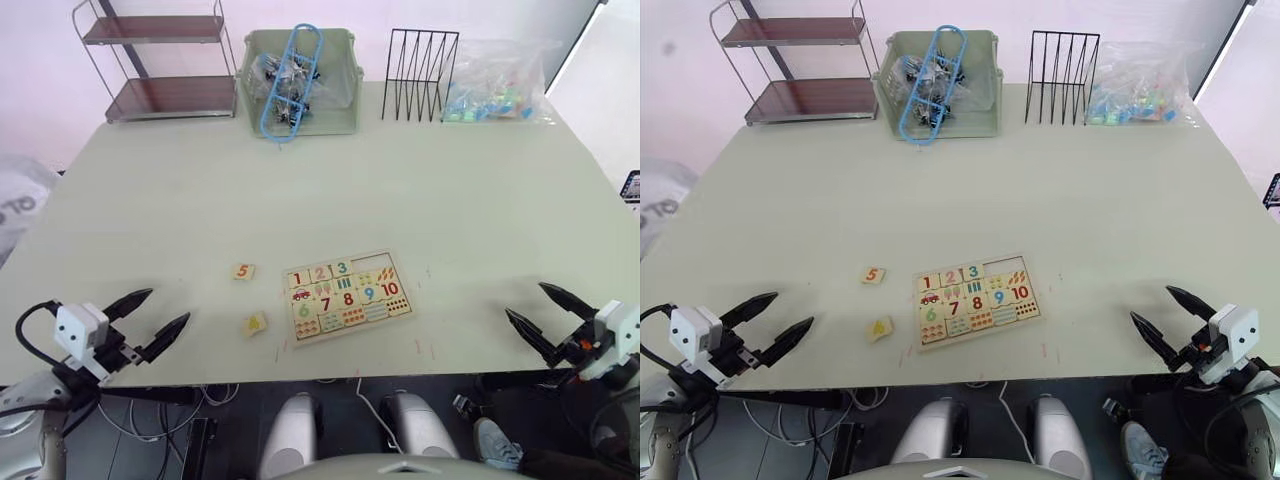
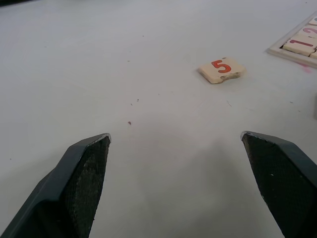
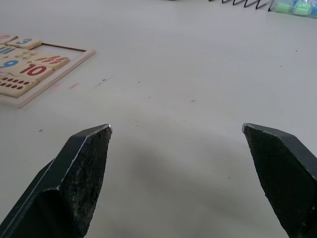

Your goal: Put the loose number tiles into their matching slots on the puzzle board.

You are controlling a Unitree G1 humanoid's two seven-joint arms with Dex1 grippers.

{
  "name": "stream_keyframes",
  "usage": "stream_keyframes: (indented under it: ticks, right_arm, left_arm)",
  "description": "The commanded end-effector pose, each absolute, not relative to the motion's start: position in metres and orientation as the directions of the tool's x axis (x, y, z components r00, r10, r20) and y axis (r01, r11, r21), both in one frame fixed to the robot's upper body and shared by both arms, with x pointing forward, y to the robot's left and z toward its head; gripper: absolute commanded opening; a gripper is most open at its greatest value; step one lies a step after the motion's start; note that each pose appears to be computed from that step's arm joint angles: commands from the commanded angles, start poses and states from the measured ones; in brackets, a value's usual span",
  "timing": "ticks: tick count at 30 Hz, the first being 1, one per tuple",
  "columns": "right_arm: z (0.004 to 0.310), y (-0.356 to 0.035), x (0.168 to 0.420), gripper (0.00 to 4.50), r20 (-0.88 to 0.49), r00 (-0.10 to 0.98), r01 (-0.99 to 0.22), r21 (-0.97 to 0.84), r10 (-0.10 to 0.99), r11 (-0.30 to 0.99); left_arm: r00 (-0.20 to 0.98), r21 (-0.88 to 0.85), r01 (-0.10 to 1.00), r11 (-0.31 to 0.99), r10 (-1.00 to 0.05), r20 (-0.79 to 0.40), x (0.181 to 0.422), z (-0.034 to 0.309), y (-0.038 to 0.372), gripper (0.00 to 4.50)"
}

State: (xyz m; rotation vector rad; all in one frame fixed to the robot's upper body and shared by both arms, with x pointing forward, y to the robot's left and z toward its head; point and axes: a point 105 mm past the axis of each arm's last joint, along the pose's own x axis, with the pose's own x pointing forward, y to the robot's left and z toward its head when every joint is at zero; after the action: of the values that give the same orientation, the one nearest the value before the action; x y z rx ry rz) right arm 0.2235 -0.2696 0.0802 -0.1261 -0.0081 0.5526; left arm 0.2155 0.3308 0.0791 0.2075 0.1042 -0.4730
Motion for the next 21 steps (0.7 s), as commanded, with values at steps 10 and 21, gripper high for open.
stream_keyframes:
  ticks: [10, 21]
  right_arm:
    - [0.0894, -0.2742, 0.2209, 4.43, 0.005, 0.848, -0.520, -0.180, 0.529, 0.835]
    - [0.0878, -0.2759, 0.2197, 4.43, 0.008, 0.849, -0.518, -0.188, 0.529, 0.834]
  left_arm:
    - [0.886, 0.214, 0.464, 0.860, -0.447, -0.125, 0.2189, 0.0904, 0.3292, 4.50]
    - [0.864, 0.197, 0.503, 0.841, -0.488, -0.126, 0.2245, 0.0867, 0.3211, 4.50]
